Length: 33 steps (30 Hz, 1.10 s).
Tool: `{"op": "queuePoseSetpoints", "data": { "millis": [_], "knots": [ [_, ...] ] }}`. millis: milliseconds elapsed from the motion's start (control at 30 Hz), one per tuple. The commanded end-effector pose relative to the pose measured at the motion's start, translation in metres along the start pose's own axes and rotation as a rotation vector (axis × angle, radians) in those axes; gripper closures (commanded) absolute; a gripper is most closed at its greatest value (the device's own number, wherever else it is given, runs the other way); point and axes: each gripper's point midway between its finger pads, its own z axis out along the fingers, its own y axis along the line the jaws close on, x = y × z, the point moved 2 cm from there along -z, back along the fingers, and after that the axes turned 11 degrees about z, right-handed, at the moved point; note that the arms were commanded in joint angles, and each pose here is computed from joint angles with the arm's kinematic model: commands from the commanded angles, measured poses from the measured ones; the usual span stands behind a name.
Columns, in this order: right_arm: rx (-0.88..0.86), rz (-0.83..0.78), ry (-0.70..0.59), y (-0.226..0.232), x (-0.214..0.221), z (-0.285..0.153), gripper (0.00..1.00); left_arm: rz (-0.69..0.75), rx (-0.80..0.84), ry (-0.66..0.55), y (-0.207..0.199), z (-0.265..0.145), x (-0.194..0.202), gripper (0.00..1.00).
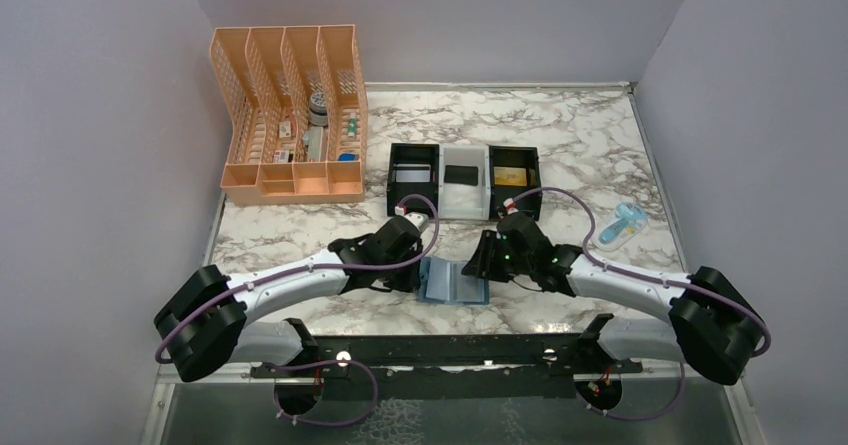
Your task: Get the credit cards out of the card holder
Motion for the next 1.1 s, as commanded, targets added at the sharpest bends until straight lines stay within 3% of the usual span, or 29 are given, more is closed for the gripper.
{"op": "queuePoseSetpoints", "data": {
  "millis": [0,167,400,867,1067],
  "knots": [
    [0.024,-0.030,-0.076,0.008,-0.017,-0.013,0.62,-0.022,-0.035,-0.004,0.005,0.004,0.005,0.78],
    [0.115,-0.010,-0.131,-0.011,-0.023,-0.017,0.59,-0.028,-0.035,-0.006,0.006,0.003,0.007,0.79],
    [0.114,-0.004,-0.054,-0.015,-0.009,-0.008,0.60,-0.029,-0.027,-0.017,0.004,0.001,0.005,0.79],
    [0.047,-0.026,0.003,-0.006,-0.001,0.001,0.61,-0.094,0.048,-0.162,-0.009,-0.029,-0.014,0.54],
    [0.031,-0.025,0.011,-0.002,-0.001,0.003,0.63,-0.069,0.111,-0.150,-0.026,-0.029,-0.023,0.52]
  ]
}}
